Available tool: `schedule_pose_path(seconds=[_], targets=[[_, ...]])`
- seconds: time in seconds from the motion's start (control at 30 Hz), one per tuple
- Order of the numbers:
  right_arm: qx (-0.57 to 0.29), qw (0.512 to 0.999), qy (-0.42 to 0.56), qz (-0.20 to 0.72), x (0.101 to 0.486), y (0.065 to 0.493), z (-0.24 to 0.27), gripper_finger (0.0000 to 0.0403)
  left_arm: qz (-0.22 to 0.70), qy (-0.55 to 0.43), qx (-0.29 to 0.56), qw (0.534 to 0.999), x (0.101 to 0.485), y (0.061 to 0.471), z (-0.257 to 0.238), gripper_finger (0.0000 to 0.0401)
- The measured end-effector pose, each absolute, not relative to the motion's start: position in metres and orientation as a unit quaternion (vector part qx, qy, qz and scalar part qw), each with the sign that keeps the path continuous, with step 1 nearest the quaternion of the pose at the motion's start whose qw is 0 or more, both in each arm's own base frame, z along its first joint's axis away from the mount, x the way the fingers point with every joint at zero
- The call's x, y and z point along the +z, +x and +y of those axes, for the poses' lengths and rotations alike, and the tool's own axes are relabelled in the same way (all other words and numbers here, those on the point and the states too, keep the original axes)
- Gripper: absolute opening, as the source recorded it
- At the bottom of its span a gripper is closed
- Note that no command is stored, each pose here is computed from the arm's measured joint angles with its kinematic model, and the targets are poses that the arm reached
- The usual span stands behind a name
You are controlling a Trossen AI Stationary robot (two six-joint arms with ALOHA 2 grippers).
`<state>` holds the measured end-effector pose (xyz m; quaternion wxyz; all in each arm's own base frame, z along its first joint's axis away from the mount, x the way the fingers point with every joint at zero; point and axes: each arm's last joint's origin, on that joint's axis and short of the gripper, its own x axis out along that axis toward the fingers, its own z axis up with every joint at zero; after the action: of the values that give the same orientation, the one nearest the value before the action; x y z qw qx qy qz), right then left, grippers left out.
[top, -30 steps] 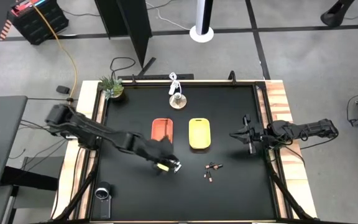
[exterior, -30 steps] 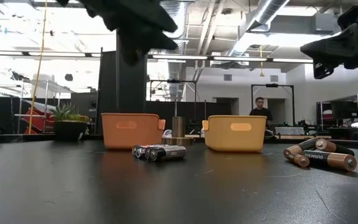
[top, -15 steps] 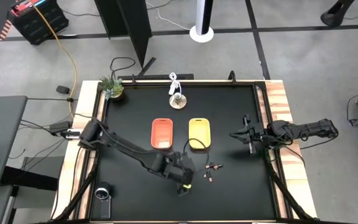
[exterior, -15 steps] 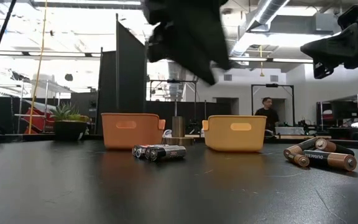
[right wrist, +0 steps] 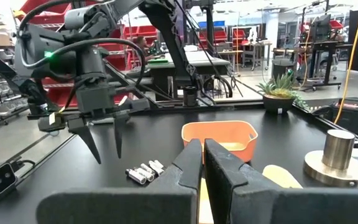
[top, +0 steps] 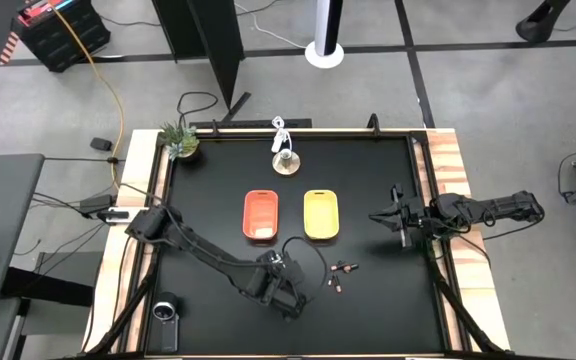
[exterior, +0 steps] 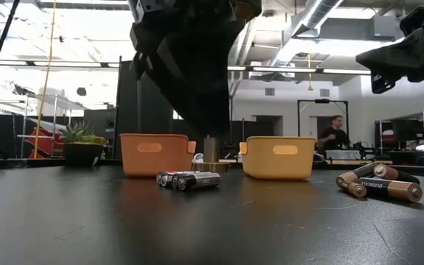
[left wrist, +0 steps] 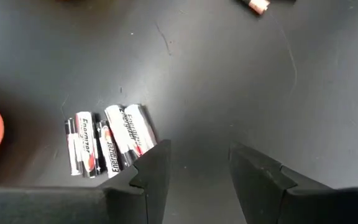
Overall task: Sort batteries
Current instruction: Put the silver battery into the orange bin
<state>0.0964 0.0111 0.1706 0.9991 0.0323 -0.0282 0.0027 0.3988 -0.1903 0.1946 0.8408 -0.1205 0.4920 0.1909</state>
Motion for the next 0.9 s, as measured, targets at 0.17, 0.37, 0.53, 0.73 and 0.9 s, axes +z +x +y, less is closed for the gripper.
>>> schedule_pose_path(seconds=[0.17,0.37,0.53,0.73,0.9], targets=[[0.003,0.999,0.032,-0.028,0.171,0.096,0.011,0.0038,0.490,-0.099,0.196,0.844,0.185,0.398,-0.198,0.0155],[0.003,0.999,0.031,-0.028,0.171,0.096,0.011,0.0038,0.504,-0.071,0.203,0.837,0.165,0.399,-0.202,0.0155],[0.003,0.999,0.031,-0.028,0.171,0.096,0.011,0.0038,0.484,-0.074,0.230,0.841,0.165,0.399,-0.200,0.0155],[0.003,0.999,0.026,-0.028,0.171,0.096,0.011,0.0038,0.480,-0.070,0.246,0.839,0.168,0.397,-0.198,0.0144],[0.003,0.999,0.026,-0.028,0.171,0.096,0.011,0.0038,0.492,-0.076,0.265,0.826,0.164,0.395,-0.194,0.0133]])
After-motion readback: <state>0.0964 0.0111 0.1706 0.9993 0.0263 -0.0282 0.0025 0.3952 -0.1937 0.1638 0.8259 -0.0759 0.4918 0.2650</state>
